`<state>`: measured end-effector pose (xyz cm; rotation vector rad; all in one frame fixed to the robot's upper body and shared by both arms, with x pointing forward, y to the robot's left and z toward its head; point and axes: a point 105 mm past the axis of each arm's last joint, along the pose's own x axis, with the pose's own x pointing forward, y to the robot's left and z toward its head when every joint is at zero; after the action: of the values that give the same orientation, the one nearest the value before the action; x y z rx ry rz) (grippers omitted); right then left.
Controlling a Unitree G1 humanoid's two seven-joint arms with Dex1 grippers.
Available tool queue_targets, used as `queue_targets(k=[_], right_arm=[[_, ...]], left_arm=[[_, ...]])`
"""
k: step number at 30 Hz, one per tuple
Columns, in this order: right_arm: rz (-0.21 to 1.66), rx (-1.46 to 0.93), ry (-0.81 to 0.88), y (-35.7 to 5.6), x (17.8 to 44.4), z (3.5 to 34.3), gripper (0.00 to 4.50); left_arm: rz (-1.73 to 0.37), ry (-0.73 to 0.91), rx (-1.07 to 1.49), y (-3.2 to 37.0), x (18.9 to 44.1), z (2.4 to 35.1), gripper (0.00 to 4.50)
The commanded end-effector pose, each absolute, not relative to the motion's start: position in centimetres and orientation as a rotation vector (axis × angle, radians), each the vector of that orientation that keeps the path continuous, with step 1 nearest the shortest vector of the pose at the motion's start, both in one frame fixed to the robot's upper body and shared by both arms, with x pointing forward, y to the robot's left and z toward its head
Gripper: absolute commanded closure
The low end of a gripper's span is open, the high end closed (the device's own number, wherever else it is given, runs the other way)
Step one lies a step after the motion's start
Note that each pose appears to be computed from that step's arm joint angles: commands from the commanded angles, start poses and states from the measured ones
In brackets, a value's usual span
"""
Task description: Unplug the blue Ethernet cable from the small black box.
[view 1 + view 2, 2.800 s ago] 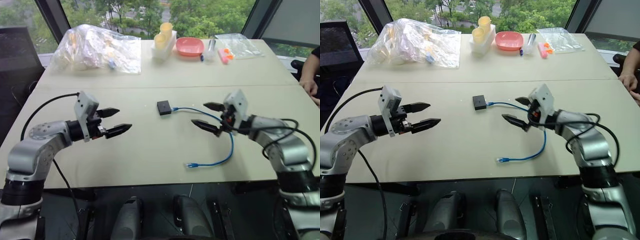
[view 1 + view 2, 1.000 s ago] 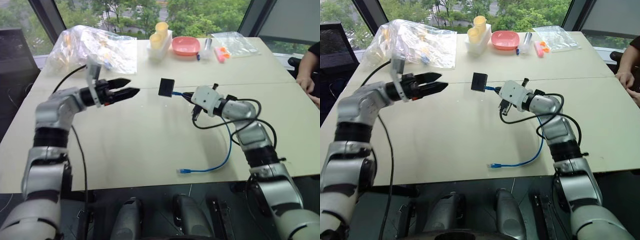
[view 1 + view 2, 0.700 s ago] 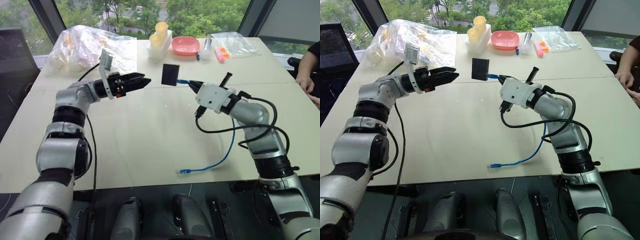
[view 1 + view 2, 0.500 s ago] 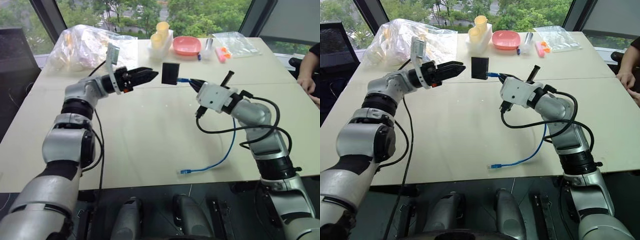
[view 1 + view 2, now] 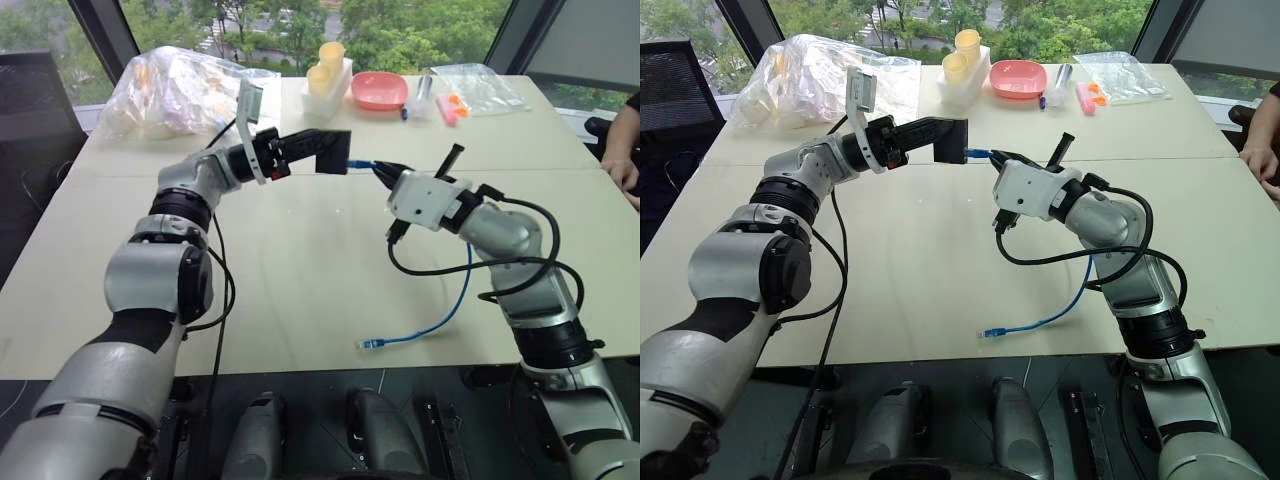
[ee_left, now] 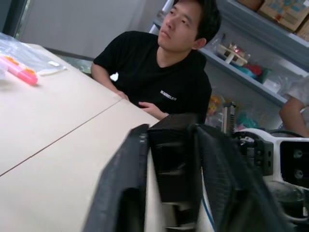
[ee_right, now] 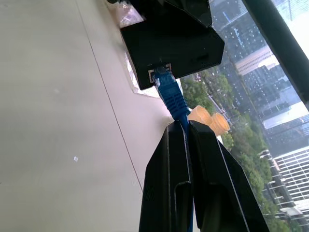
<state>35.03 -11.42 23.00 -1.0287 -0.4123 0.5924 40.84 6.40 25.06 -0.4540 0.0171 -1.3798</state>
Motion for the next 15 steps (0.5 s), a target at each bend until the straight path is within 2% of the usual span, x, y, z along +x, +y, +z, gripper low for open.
queue_targets(k=[1, 3, 6, 8, 12, 15], right_arm=[[0.586, -1.068, -0.488, -10.9, 34.0, 24.6, 4.5], [0.591, -1.084, -0.473, -11.0, 33.9, 24.4, 4.5], [0.579, -1.056, -0.435, -12.0, 33.8, 24.3, 3.54], [0.555, -1.029, -0.41, -12.7, 33.6, 24.3, 2.66], [0.58, -0.513, -0.336, -13.5, 31.5, 24.3, 0.67], [0.644, -0.052, -0.266, -12.6, 29.8, 23.4, 0.67]], left_arm=[[-1.395, -0.014, -0.415, 6.3, 40.8, 26.4, 3.96], [-1.389, -0.009, -0.411, 6.4, 40.8, 26.2, 3.96], [-1.385, 0.007, -0.443, 6.8, 40.8, 25.7, 3.96], [-1.384, 0.011, -0.463, 7.0, 40.8, 25.6, 3.96], [-1.368, 0.0, -0.564, 7.8, 40.8, 25.7, 3.96], [-1.366, -0.02, -0.649, 8.2, 40.8, 26.0, 3.96]])
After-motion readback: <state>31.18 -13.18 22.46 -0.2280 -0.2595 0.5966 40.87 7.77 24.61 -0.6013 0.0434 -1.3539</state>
